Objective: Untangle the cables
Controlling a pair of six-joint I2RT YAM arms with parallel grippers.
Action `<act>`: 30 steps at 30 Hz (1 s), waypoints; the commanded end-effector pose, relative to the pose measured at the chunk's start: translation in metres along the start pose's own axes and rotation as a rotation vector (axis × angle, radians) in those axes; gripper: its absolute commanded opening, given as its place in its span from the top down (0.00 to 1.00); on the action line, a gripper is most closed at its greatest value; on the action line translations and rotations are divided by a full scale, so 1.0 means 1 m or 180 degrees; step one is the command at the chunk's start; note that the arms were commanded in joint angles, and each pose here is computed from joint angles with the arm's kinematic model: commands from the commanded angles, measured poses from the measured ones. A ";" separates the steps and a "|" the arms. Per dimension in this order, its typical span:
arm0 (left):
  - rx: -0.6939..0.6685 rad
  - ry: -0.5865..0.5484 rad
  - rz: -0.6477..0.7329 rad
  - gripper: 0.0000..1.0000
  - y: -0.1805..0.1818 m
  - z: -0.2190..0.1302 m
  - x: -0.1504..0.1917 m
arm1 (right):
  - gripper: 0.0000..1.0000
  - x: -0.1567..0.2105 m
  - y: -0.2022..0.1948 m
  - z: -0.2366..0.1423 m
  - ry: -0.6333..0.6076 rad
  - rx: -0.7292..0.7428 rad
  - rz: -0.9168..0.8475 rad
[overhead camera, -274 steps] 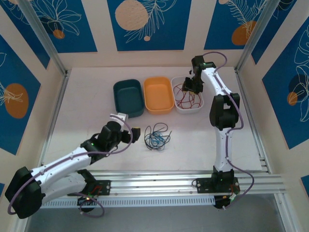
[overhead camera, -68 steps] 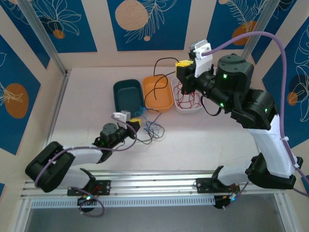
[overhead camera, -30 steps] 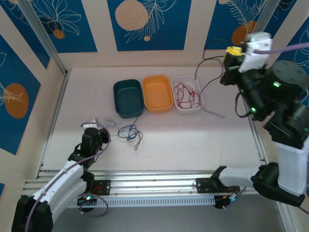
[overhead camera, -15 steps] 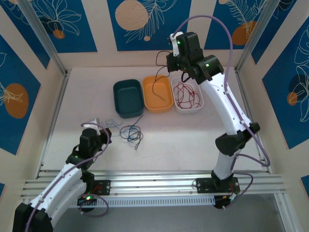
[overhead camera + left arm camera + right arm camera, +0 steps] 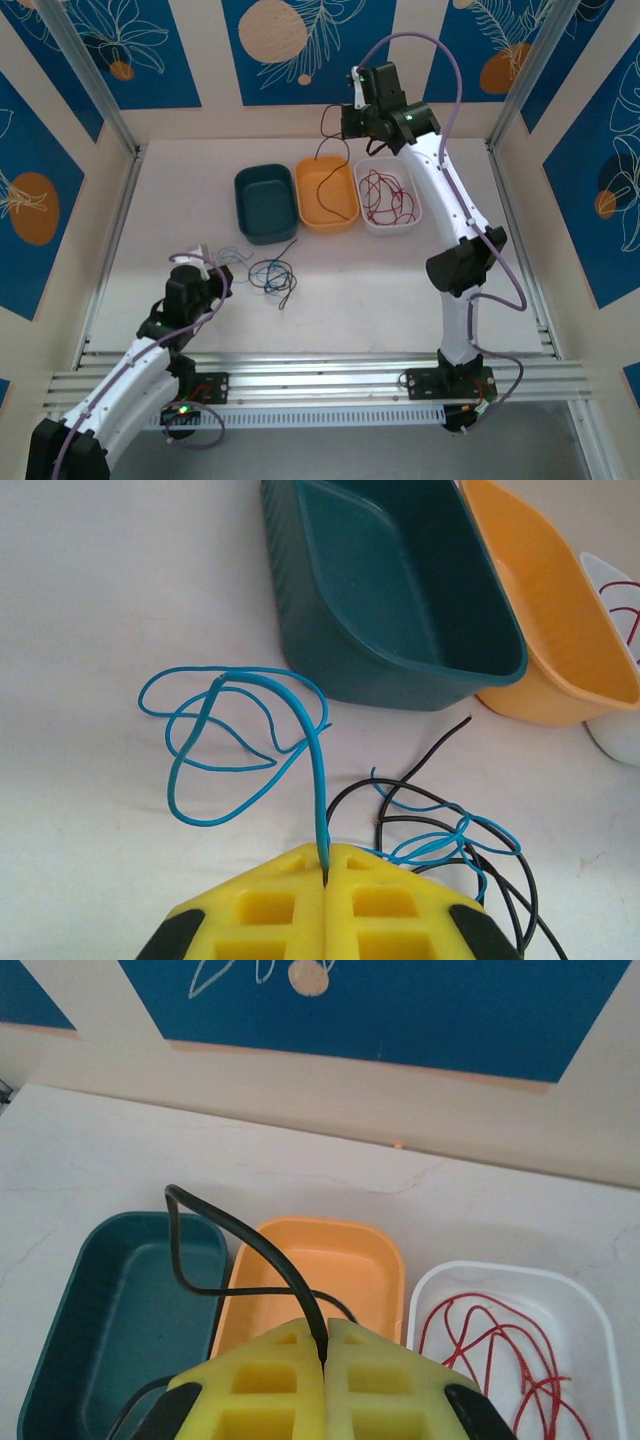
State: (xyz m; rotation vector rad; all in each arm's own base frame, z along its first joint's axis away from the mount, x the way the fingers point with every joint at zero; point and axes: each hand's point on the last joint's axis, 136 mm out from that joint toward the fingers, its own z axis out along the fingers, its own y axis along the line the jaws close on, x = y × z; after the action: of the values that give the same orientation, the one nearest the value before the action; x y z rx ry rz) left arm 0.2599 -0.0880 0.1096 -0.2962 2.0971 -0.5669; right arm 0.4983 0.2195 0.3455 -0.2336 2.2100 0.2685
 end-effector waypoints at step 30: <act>0.0071 0.0051 -0.0091 1.00 -0.006 0.000 -0.003 | 0.95 0.176 -0.005 0.167 0.1476 0.0487 -0.0604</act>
State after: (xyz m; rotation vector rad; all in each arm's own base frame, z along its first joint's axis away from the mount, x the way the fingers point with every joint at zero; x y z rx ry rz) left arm 0.2589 -0.0907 0.1055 -0.3084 2.1170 -0.5878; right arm 0.5197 0.2615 0.1209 -0.4272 2.5987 0.0265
